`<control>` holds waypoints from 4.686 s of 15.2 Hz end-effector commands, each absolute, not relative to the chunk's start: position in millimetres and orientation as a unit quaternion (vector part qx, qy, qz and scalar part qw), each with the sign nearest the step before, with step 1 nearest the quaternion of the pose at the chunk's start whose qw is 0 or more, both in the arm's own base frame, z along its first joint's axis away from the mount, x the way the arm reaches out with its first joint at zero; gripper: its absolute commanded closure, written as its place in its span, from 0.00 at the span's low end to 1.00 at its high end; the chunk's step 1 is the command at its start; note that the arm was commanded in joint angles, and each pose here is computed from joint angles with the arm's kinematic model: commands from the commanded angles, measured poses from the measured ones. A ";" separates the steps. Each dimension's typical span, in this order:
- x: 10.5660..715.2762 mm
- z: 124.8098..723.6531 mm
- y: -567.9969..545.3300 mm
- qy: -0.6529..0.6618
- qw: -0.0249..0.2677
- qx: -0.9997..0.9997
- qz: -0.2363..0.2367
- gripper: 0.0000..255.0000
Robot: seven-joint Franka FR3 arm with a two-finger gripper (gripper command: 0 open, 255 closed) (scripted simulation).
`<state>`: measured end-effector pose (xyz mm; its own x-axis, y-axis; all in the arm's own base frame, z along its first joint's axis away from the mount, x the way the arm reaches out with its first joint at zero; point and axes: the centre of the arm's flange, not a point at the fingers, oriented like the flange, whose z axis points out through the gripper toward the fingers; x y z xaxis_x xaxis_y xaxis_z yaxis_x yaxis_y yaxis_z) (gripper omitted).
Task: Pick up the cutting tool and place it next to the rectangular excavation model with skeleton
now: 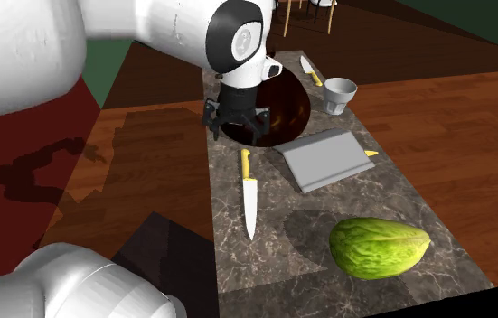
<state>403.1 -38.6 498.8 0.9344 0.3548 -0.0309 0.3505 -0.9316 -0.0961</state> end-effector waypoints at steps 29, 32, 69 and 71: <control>458.9 332.7 -60.8 -0.267 0.052 -0.957 0.102 1.00; 457.9 332.7 -60.7 -0.267 0.052 -0.957 0.102 1.00; 459.1 508.2 -61.0 -0.267 0.052 -0.957 0.102 1.00; 439.4 508.3 -78.5 -0.267 0.052 -0.957 0.102 1.00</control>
<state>447.8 -72.2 506.4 0.8364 0.5217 -0.1680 0.5003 -0.8519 -0.1548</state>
